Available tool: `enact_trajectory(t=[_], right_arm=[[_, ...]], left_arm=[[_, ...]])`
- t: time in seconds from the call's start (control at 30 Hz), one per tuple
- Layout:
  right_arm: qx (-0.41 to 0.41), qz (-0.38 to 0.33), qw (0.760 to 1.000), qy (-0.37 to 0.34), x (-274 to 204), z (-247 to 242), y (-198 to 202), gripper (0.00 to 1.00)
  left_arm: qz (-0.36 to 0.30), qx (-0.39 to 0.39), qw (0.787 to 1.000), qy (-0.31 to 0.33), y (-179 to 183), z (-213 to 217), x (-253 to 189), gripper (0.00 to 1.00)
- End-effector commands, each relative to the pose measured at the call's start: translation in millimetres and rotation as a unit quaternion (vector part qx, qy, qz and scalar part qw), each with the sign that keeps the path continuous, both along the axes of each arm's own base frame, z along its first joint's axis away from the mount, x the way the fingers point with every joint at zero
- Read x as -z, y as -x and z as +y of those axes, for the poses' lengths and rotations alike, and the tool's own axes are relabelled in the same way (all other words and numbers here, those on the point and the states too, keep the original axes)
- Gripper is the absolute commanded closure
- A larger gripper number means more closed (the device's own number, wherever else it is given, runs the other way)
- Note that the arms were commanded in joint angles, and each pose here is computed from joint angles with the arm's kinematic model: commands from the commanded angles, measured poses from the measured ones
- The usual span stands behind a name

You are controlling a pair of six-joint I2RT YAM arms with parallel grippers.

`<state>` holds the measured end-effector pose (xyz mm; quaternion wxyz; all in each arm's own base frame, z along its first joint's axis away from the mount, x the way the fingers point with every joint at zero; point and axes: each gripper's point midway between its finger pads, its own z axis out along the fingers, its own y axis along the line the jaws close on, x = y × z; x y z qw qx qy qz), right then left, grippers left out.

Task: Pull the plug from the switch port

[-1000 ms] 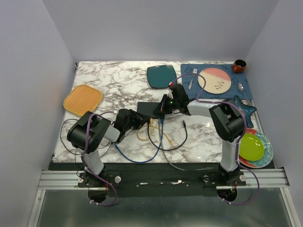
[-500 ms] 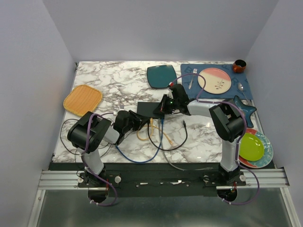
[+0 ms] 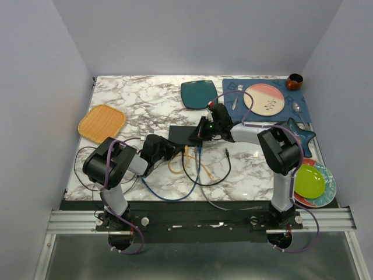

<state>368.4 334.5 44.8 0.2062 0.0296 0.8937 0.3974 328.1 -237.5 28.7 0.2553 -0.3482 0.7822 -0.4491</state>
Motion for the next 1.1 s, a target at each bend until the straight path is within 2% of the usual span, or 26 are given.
enact_trajectory(t=[0.0, 0.13, 0.4, 0.73, 1.07], right_arm=[[0.016, 0.039, 0.997, 0.061, 37.4, -20.2, 8.8, 0.99], [0.018, 0.038, 0.997, 0.068, 38.2, -22.7, 11.4, 0.99], [-0.016, -0.033, 0.995, 0.097, -0.9, -8.6, 32.0, 0.99], [-0.033, -0.003, 0.993, 0.114, 20.6, -7.4, 54.7, 0.99], [-0.024, -0.006, 0.992, 0.120, 17.8, 0.0, 39.1, 0.99]], left_arm=[[0.045, 0.000, 0.998, -0.044, 12.0, 8.7, 28.6, 0.81], [0.042, 0.000, 0.998, -0.046, 12.9, 9.8, 28.0, 1.00], [0.042, 0.002, 0.998, -0.047, 16.8, 11.5, 30.7, 1.00], [0.039, 0.009, 0.998, -0.045, 18.3, 10.0, 28.7, 1.00], [0.037, 0.032, 0.998, -0.046, 32.6, 10.3, 26.6, 1.00]])
